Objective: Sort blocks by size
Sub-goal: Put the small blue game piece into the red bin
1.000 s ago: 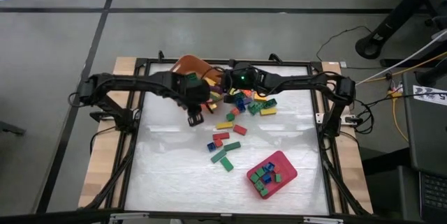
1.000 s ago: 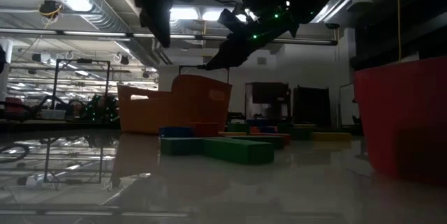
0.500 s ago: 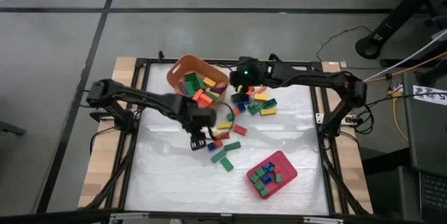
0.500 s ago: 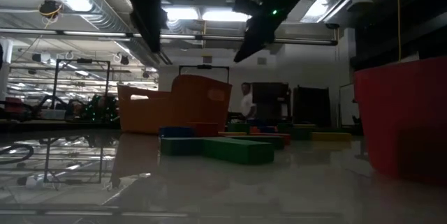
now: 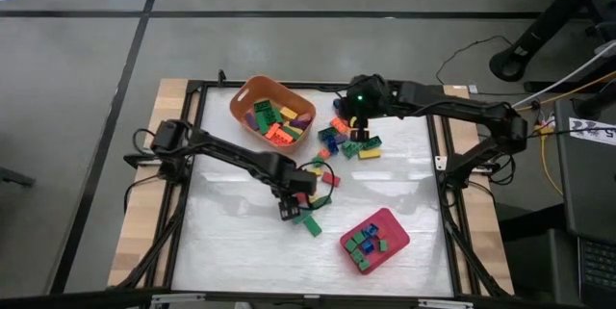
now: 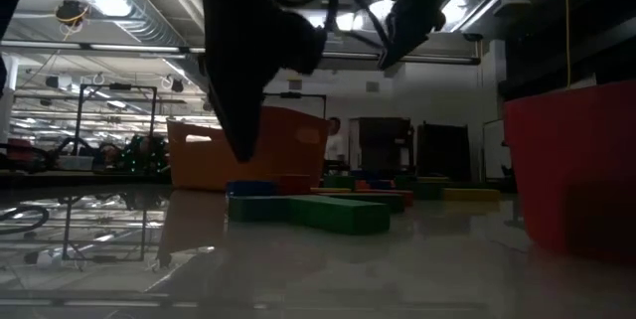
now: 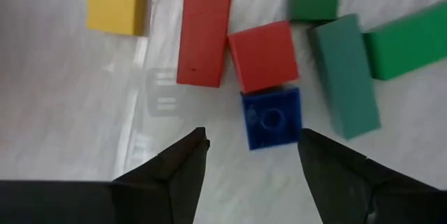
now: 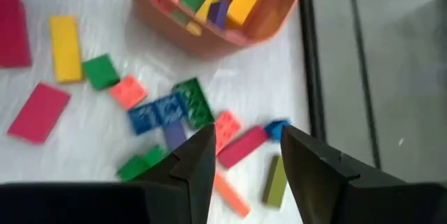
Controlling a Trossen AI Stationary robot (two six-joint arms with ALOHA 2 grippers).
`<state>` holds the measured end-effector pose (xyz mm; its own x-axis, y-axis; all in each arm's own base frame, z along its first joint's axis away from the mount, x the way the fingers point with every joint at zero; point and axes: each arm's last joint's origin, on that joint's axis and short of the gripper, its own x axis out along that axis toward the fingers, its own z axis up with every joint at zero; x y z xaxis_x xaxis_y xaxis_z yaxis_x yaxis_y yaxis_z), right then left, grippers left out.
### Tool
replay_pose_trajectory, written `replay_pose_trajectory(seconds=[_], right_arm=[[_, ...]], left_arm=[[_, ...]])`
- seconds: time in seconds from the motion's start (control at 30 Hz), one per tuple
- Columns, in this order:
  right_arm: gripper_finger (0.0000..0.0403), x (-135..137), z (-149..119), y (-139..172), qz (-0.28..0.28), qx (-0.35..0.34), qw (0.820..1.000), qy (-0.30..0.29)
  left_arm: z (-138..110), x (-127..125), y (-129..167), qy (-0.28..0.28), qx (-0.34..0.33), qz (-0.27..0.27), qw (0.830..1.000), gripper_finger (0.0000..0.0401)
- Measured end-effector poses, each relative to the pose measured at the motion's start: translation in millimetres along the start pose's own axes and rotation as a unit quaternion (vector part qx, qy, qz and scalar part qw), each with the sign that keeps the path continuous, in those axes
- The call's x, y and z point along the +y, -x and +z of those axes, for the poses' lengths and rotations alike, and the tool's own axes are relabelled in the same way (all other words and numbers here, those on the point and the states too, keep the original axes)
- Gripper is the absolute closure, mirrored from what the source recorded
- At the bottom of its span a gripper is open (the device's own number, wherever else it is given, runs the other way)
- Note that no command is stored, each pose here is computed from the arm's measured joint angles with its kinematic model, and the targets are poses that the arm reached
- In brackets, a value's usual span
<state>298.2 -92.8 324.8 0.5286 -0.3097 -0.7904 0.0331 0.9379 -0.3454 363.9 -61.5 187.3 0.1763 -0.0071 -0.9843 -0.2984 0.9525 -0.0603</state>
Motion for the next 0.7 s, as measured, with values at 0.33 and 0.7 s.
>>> replay_pose_trajectory(seconds=[0.33, 0.7], right_arm=[[0.0242, 5, -11, -2, 0.021, 0.05, 0.999, 0.002], [0.0243, 12, -23, -13, 0.033, 0.078, 0.996, 0.006]], left_arm=[[4, -2, -21, 0.01, 0.007, 0.004, 1.0, 0.0191], [7, -5, -34, 0.011, 0.004, 0.001, 1.0, 0.0191]])
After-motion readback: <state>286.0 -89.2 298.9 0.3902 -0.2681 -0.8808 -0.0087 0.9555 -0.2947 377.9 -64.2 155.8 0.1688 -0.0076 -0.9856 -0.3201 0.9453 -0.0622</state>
